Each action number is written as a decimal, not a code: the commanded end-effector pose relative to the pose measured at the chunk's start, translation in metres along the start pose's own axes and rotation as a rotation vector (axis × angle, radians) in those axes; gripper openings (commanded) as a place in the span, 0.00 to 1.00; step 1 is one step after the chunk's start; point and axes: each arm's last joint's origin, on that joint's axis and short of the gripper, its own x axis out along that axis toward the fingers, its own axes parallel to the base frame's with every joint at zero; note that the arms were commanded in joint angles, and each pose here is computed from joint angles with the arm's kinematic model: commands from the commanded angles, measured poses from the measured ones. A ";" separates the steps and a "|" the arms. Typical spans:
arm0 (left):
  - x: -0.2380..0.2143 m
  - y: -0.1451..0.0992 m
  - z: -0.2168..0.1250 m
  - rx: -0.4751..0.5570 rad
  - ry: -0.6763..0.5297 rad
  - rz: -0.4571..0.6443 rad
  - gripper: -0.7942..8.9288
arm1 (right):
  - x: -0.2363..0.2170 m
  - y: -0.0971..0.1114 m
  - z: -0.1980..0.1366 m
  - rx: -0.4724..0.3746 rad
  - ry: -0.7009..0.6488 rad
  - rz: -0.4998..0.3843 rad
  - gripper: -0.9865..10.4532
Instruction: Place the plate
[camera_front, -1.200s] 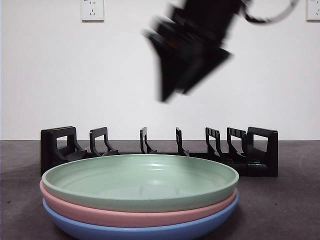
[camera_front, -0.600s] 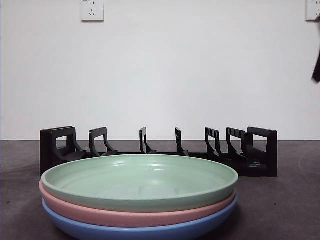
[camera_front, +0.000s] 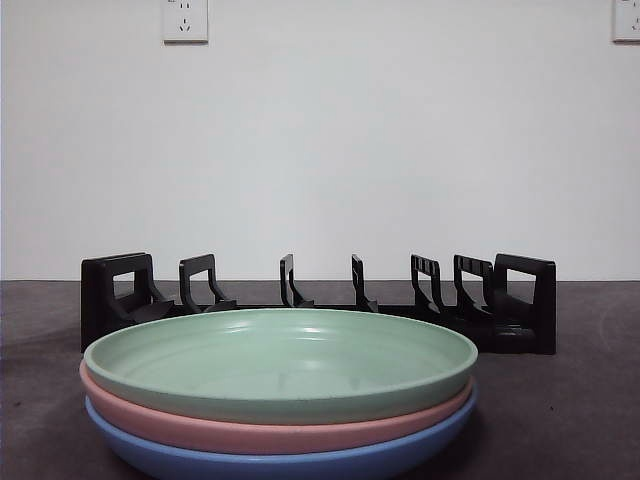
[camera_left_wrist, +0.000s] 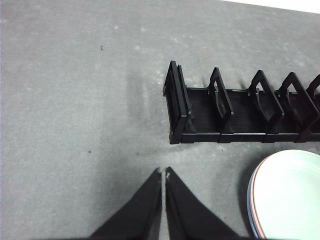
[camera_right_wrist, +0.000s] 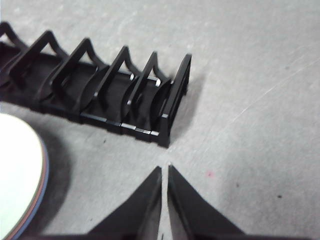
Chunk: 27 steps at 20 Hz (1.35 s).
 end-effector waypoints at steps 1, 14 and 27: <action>-0.002 -0.001 0.003 0.004 -0.017 -0.005 0.09 | 0.000 0.001 0.002 0.014 -0.011 0.003 0.10; 0.079 0.032 -0.105 0.164 -0.496 0.097 0.09 | 0.000 0.001 0.002 0.014 -0.011 0.003 0.10; 0.084 0.034 -0.112 0.143 -0.419 0.107 0.09 | 0.000 0.001 0.002 0.014 -0.011 0.003 0.10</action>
